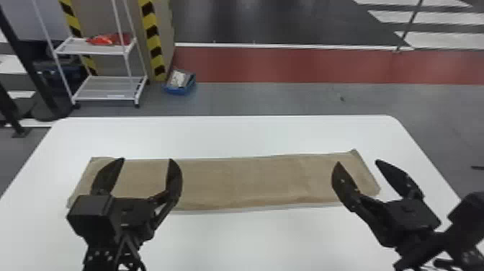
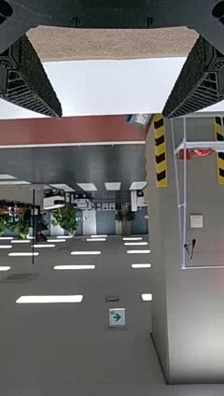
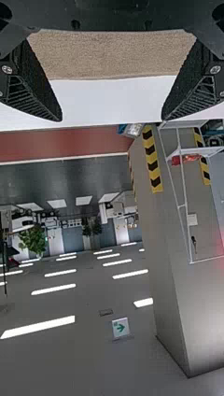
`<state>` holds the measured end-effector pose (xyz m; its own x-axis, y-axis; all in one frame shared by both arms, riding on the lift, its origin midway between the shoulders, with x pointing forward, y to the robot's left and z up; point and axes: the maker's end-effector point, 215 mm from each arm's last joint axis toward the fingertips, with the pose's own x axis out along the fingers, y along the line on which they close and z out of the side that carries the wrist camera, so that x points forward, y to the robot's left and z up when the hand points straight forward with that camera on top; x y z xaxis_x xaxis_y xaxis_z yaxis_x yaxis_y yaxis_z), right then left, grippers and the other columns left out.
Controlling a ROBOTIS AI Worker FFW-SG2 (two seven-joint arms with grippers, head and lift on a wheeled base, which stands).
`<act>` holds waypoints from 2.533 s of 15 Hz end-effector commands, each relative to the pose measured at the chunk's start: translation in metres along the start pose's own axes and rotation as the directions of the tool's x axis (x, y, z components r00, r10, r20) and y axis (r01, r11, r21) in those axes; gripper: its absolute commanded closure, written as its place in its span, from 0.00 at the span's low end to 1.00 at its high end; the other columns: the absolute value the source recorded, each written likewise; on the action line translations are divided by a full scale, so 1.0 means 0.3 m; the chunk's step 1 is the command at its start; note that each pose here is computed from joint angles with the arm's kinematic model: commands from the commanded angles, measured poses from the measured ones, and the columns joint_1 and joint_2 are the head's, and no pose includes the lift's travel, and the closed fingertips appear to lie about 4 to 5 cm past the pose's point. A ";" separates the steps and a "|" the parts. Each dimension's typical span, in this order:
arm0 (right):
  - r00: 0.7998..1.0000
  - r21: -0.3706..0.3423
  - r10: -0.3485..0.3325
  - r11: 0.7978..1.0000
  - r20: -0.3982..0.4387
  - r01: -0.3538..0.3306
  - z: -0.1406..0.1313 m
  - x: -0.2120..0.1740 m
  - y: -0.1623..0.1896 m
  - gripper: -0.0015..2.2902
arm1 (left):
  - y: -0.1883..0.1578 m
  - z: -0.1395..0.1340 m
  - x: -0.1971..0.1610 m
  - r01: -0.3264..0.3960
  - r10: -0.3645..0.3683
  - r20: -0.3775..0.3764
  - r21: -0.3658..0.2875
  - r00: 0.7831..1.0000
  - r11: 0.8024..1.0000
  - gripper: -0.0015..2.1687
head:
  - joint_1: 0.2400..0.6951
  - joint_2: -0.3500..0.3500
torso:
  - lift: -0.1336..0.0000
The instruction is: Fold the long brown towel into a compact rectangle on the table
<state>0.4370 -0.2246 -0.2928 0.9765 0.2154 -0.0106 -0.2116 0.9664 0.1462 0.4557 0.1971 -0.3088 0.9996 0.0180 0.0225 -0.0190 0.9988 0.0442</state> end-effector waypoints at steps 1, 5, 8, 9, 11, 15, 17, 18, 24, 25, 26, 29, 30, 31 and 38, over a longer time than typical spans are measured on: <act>1.000 0.000 -0.001 1.000 0.002 0.001 0.001 -0.002 0.000 0.04 | -0.003 0.000 0.000 0.001 -0.001 0.000 0.000 1.000 1.000 0.04 | 1.00 0.45 | 0.10; 1.000 0.000 -0.003 1.000 0.005 0.003 0.007 -0.002 -0.003 0.04 | -0.003 0.000 -0.002 0.002 -0.002 0.001 -0.008 1.000 1.000 0.04 | 1.00 0.45 | 0.10; 1.000 0.001 -0.004 1.000 0.004 0.004 0.006 -0.006 -0.004 0.04 | -0.003 -0.002 -0.002 0.002 -0.002 -0.001 -0.006 1.000 1.000 0.04 | 1.00 0.45 | 0.10; 1.000 0.002 -0.007 1.000 0.003 0.007 0.004 -0.008 -0.008 0.04 | -0.003 -0.002 -0.002 0.002 -0.002 -0.001 -0.006 1.000 1.000 0.04 | 1.00 0.45 | 0.10; 1.000 0.002 -0.007 1.000 0.000 0.007 -0.001 -0.009 -0.008 0.04 | -0.003 -0.002 -0.002 0.002 -0.002 -0.001 -0.006 1.000 1.000 0.04 | 1.00 0.44 | 0.10; 1.000 0.006 -0.007 1.000 -0.005 0.008 -0.014 -0.008 -0.011 0.04 | 0.001 -0.012 0.016 -0.001 0.001 -0.002 -0.002 1.000 1.000 0.04 | 1.00 0.44 | 0.10; 1.000 0.015 -0.016 1.000 -0.009 0.016 -0.048 0.009 -0.034 0.04 | 0.013 -0.031 0.052 -0.005 0.005 -0.007 0.001 1.000 1.000 0.04 | 1.00 0.44 | 0.10; 1.000 0.026 -0.021 0.999 -0.019 0.021 -0.077 0.027 -0.048 0.04 | 0.018 -0.044 0.080 -0.005 0.005 -0.010 -0.007 1.000 1.000 0.04 | 1.00 0.45 | 0.10; 0.999 0.029 -0.020 0.999 -0.029 0.021 -0.128 0.079 -0.058 0.04 | 0.231 -0.148 0.266 -0.088 0.089 -0.058 0.015 0.994 0.996 0.04 | 1.00 0.49 | 0.10; 0.999 0.027 -0.018 0.999 -0.027 0.019 -0.123 0.082 -0.057 0.04 | 0.271 -0.149 0.281 -0.105 0.106 -0.061 0.017 0.993 0.994 0.04 | 1.00 0.52 | 0.10; 1.000 0.025 -0.015 1.000 -0.024 0.016 -0.120 0.087 -0.054 0.04 | 0.305 -0.159 0.298 -0.112 0.113 -0.070 0.011 0.991 0.994 0.04 | 1.00 0.54 | 0.10; 0.999 0.032 0.008 0.999 -0.033 -0.007 -0.143 0.110 -0.021 0.04 | 0.458 -0.301 0.310 -0.156 0.158 -0.202 0.027 0.967 0.987 0.04 | 1.00 0.59 | 0.10; 0.999 0.033 0.013 0.999 -0.039 -0.012 -0.155 0.115 -0.013 0.04 | 0.521 -0.333 0.302 -0.182 0.185 -0.234 0.032 0.954 0.983 0.04 | 1.00 0.64 | 0.10; 0.999 0.034 0.015 0.999 -0.037 -0.014 -0.156 0.121 -0.009 0.04 | 0.554 -0.372 0.296 -0.182 0.183 -0.271 0.028 0.945 0.983 0.04 | 1.00 0.66 | 0.10; 0.999 0.027 0.017 1.000 -0.048 -0.016 -0.171 0.115 -0.019 0.04 | 0.618 -0.470 0.282 -0.177 0.177 -0.330 0.030 0.927 0.984 0.04 | 1.00 0.77 | 0.10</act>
<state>0.4706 -0.2148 -0.3439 0.9700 0.2368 -0.0543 -0.2241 0.9584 0.1767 0.5394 0.3890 -0.4378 0.9316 0.2087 -0.2977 -0.1985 0.9780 0.0644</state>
